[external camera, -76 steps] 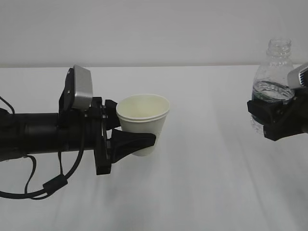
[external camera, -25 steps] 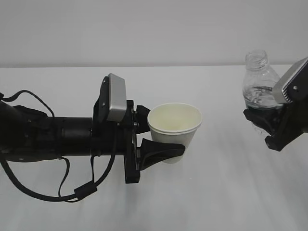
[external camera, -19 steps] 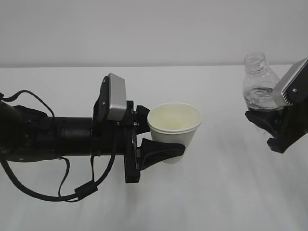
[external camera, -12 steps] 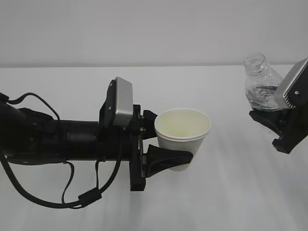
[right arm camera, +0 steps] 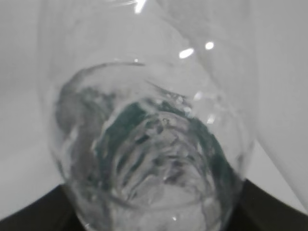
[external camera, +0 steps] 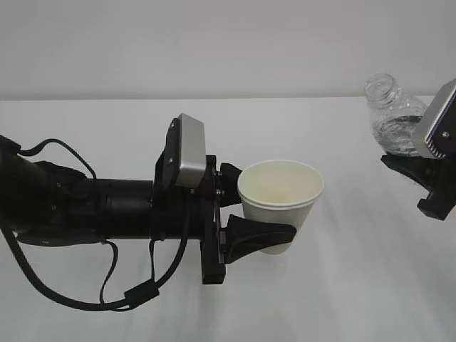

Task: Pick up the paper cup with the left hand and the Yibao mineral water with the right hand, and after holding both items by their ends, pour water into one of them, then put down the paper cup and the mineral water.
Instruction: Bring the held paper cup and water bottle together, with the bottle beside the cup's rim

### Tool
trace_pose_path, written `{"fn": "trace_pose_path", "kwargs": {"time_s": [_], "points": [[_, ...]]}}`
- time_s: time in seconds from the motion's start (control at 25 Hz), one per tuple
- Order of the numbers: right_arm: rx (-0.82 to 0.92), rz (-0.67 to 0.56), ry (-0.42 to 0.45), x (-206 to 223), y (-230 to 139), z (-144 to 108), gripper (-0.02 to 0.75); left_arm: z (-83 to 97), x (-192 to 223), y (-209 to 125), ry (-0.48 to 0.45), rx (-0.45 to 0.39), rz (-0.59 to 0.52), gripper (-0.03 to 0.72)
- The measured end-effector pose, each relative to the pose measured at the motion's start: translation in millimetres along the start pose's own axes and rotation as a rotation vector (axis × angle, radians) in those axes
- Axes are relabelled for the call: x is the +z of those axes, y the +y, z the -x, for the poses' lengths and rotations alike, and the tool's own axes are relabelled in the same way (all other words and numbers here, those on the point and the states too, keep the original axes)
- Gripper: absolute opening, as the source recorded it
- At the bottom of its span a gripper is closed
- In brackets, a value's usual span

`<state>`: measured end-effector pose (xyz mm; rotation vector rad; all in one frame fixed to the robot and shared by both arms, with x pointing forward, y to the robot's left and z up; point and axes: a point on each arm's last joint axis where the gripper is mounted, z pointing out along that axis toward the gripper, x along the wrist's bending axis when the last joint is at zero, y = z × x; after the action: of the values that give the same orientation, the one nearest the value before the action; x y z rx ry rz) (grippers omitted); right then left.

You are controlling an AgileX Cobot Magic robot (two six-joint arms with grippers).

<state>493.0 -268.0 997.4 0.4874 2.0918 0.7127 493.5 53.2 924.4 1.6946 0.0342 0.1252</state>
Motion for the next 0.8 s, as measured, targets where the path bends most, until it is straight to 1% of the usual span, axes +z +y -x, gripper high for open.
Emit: {"fn": "trace_pose_path", "kwargs": {"time_s": [0.32, 0.8], "points": [[-0.077, 0.007, -0.062, -19, 10, 8, 0.435, -0.9, 0, 1, 0.006, -0.001, 0.004, 0.419], [-0.141, 0.004, -0.044, -21, 10, 6, 0.435, -2.5, 1, 2, 0.007, 0.006, 0.009, 0.419]]}}
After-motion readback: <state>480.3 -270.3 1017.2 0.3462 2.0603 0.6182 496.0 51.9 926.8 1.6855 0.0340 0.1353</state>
